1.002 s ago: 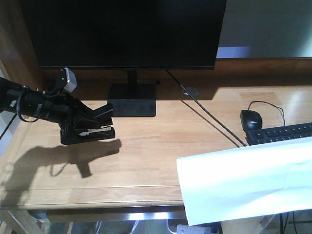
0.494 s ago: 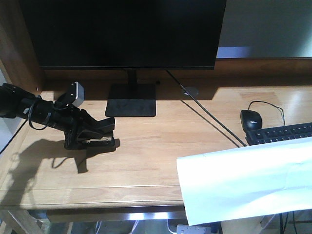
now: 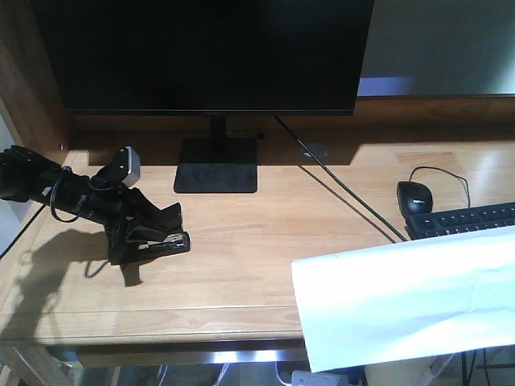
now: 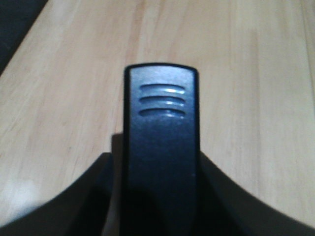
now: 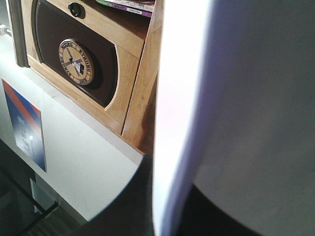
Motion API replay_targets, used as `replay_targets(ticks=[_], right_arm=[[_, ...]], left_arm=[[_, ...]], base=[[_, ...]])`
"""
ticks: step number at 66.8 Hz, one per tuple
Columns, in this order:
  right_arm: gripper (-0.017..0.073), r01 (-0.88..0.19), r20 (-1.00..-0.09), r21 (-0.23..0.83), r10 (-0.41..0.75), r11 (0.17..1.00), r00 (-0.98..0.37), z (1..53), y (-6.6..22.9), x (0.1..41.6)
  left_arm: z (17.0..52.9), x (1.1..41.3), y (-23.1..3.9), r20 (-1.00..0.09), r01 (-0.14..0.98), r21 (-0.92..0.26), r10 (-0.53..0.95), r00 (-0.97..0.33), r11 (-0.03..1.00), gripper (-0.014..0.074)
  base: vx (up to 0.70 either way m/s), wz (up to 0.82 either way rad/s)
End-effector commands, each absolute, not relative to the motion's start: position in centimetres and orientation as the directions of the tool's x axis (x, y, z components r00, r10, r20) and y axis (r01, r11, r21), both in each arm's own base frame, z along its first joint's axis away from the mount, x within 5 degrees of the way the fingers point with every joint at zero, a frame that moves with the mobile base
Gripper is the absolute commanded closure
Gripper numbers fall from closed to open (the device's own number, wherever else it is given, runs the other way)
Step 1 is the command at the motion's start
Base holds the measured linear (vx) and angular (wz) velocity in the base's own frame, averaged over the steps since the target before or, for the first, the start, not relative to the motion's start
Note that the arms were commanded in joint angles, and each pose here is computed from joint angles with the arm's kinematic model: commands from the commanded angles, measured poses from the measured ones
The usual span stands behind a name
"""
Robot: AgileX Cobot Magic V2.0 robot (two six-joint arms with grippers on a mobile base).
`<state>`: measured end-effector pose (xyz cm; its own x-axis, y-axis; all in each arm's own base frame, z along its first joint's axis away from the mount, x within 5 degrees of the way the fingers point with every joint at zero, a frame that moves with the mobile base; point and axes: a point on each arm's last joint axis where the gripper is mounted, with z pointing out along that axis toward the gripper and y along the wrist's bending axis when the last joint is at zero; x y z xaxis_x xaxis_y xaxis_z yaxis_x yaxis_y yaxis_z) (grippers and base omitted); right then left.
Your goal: Grab stapler and paper to desk for stapling
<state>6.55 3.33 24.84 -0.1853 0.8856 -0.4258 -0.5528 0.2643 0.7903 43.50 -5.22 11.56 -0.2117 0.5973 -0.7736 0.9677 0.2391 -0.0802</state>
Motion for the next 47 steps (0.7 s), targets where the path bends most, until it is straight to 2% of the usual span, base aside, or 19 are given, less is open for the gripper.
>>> replay_targets(ticks=[1, 11, 26, 35, 47], right_arm=[[0.0564, -0.622, -0.429, 0.743, 0.89, 0.25, -0.156, 26.2, 3.4, 6.3], [0.0564, -0.622, -0.429, 0.743, 0.89, 0.25, -0.156, 26.2, 3.4, 6.3], [0.0564, -0.622, -0.429, 0.743, 0.89, 0.25, -0.156, 26.2, 3.4, 6.3], [0.0564, -0.622, -0.429, 0.743, 0.89, 0.25, -0.156, 26.2, 3.4, 6.3], [0.0564, -0.622, -0.429, 0.743, 0.89, 0.25, -0.156, 26.2, 3.4, 6.3]], left_arm=[[15.6, 44.0, -5.7, -0.819, 0.962, -0.035, 0.545, -0.182, 0.269, 0.0151], [16.9, 43.9, -5.7, -0.824, 0.961, -0.019, 0.54, -0.172, 0.276, 0.0116], [20.4, 43.5, -5.7, -0.831, 0.956, 0.066, 0.546, -0.105, 0.285, 0.016], [21.2, 43.1, -5.8, -0.837, 0.962, 0.068, 0.539, -0.089, 0.265, 0.0228], [20.8, 42.9, -6.2, -0.813, 0.971, 0.072, 0.577, -0.075, 0.228, 0.0416]], base=[[0.0, 0.0], [0.0, 0.0], [0.0, 0.0], [0.0, 0.0], [0.0, 0.0]])
